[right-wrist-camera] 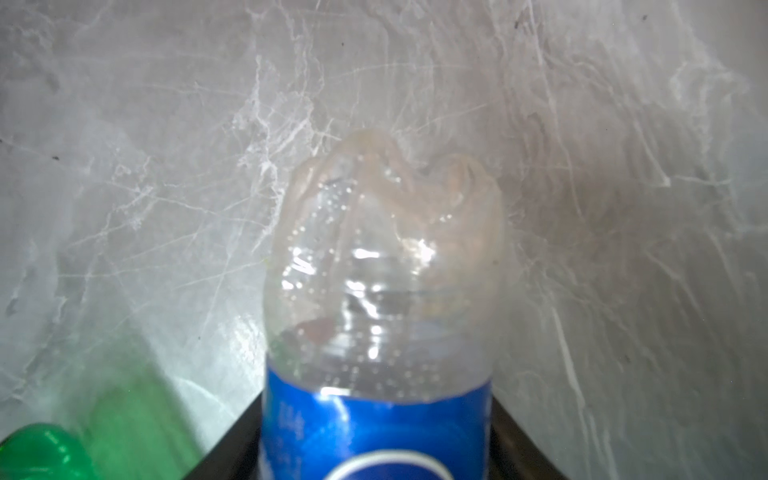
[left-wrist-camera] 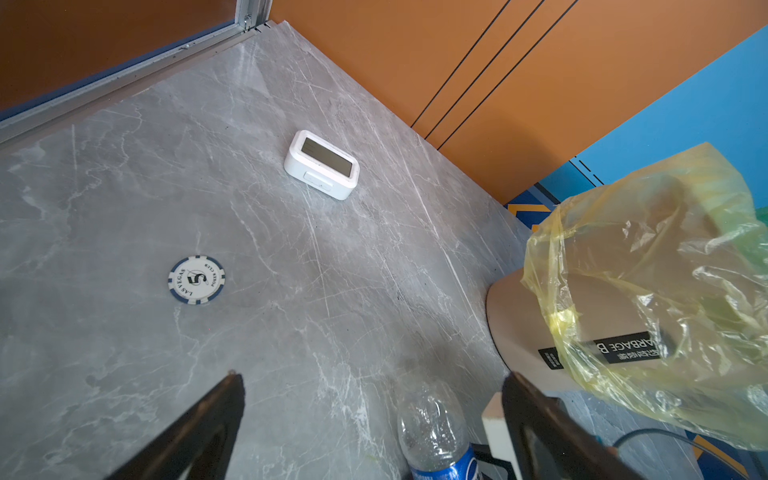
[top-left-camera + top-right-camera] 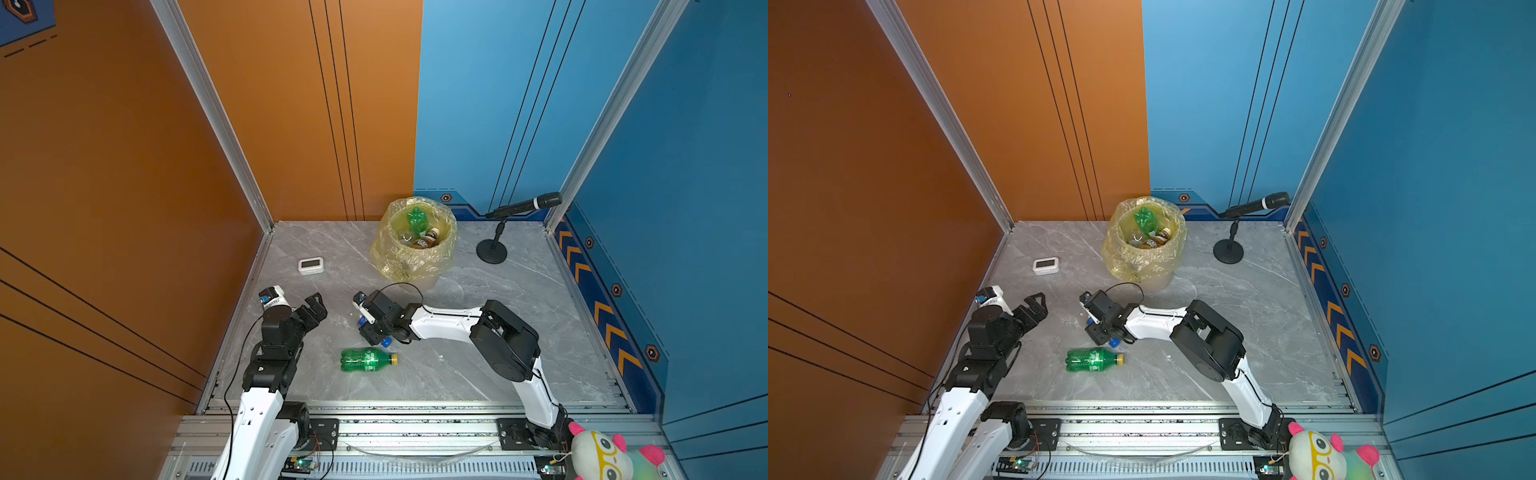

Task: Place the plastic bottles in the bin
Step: 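Lift the Pepsi bottle with the right gripper and carry it over the bin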

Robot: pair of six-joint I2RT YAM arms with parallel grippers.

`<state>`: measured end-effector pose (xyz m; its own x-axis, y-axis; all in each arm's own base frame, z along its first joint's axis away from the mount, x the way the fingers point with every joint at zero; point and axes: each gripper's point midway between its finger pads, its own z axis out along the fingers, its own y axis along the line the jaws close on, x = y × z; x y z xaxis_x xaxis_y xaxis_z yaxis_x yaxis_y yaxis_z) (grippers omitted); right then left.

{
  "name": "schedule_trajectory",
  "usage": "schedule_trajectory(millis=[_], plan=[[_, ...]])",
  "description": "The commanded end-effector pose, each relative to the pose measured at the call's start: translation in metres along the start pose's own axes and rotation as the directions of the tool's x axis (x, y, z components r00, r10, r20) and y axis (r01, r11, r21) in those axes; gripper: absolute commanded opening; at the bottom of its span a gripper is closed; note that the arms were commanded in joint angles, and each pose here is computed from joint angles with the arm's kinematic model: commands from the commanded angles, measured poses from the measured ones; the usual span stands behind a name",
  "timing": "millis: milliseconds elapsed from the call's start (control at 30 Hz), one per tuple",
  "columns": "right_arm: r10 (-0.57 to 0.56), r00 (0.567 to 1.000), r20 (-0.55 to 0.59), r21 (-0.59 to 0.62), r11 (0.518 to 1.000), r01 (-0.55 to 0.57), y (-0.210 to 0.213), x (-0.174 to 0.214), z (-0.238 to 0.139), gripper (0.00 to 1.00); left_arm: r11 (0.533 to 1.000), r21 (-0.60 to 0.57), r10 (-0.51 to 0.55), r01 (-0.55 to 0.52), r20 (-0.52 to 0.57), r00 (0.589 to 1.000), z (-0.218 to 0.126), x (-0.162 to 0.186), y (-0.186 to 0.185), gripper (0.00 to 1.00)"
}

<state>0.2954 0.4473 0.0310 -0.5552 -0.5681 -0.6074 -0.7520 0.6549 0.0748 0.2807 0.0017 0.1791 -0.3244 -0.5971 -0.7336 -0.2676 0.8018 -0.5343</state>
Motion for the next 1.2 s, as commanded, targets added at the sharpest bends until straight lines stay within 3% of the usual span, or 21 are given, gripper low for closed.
schedule_trajectory(millis=[0, 67, 333, 667, 833, 1000, 1167], plan=[[0.012, 0.998, 0.059, 0.041, 0.999, -0.014, -0.01, -0.022, -0.012, 0.6, 1.0, 0.001, -0.015, 0.015, -0.024, 1.0, 0.001, 0.008, 0.004, 0.98], [0.012, 0.997, 0.075, 0.056, 0.998, -0.016, -0.013, -0.025, -0.019, 0.58, 1.0, 0.004, -0.022, 0.022, -0.024, 0.999, 0.001, 0.008, 0.004, 0.98], [0.01, 0.967, 0.255, 0.087, 0.996, -0.034, -0.019, -0.06, -0.11, 0.54, 0.999, 0.017, -0.044, 0.045, -0.051, 0.998, 0.009, 0.015, 0.003, 0.98], [0.081, 0.936, 0.344, 0.196, 0.968, -0.156, -0.062, 0.01, -0.175, 0.54, 0.997, 0.032, -0.064, 0.066, -0.063, 0.996, 0.016, 0.019, 0.001, 0.98], [0.1, 0.907, 0.409, 0.219, 0.954, -0.204, -0.074, 0.006, -0.212, 0.54, 0.996, 0.04, -0.073, 0.076, -0.072, 0.995, 0.02, 0.019, -0.001, 0.98], [0.119, 0.822, 0.557, 0.216, 0.935, -0.281, -0.09, -0.029, -0.27, 0.54, 0.995, 0.051, -0.081, 0.085, -0.084, 0.993, 0.022, 0.021, -0.004, 0.98], [0.139, 0.665, 0.734, 0.215, 0.881, -0.421, -0.12, -0.066, -0.338, 0.55, 0.995, 0.044, -0.081, 0.086, -0.097, 0.992, 0.021, 0.026, -0.001, 0.98]])
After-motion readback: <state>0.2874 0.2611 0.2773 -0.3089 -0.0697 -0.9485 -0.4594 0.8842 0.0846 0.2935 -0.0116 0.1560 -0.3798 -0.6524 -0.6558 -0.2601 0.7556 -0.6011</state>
